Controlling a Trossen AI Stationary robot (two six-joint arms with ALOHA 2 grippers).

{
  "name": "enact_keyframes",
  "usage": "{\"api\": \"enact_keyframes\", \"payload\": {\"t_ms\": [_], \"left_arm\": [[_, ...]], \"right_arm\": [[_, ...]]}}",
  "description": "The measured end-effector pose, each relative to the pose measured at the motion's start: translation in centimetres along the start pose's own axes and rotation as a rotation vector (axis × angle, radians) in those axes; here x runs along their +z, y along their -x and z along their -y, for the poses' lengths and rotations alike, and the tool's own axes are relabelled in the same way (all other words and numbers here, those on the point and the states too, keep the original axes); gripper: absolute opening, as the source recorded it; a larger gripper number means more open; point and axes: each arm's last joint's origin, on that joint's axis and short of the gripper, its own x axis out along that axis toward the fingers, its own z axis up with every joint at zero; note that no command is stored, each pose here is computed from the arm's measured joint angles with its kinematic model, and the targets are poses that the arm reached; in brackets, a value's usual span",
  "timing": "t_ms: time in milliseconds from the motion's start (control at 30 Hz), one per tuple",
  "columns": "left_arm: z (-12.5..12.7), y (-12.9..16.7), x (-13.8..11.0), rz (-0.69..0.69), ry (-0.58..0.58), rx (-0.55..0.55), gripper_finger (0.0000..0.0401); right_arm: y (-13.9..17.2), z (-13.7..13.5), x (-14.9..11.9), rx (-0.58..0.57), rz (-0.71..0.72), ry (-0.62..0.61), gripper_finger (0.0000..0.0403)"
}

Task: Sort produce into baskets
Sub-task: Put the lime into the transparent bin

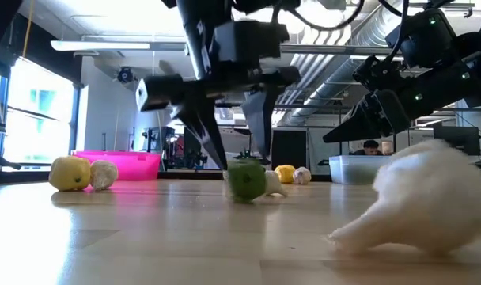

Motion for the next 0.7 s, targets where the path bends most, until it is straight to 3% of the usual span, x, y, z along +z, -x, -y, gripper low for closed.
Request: {"api": "enact_keyframes", "payload": {"t_ms": [433,700], "left_arm": [[-1.2,-0.8,-0.7,0.017,-0.013,0.045,0.0248],[-1.1,-2.1,-0.4,0.016,-0.13,0.032,0.0248]], "right_arm": [[0.0,0.0,-0.2,0.003,-0.024,0.009,0.0121],[0.0,0.0,-0.2,0.003,-0.025,0.011,0.0121]]}}
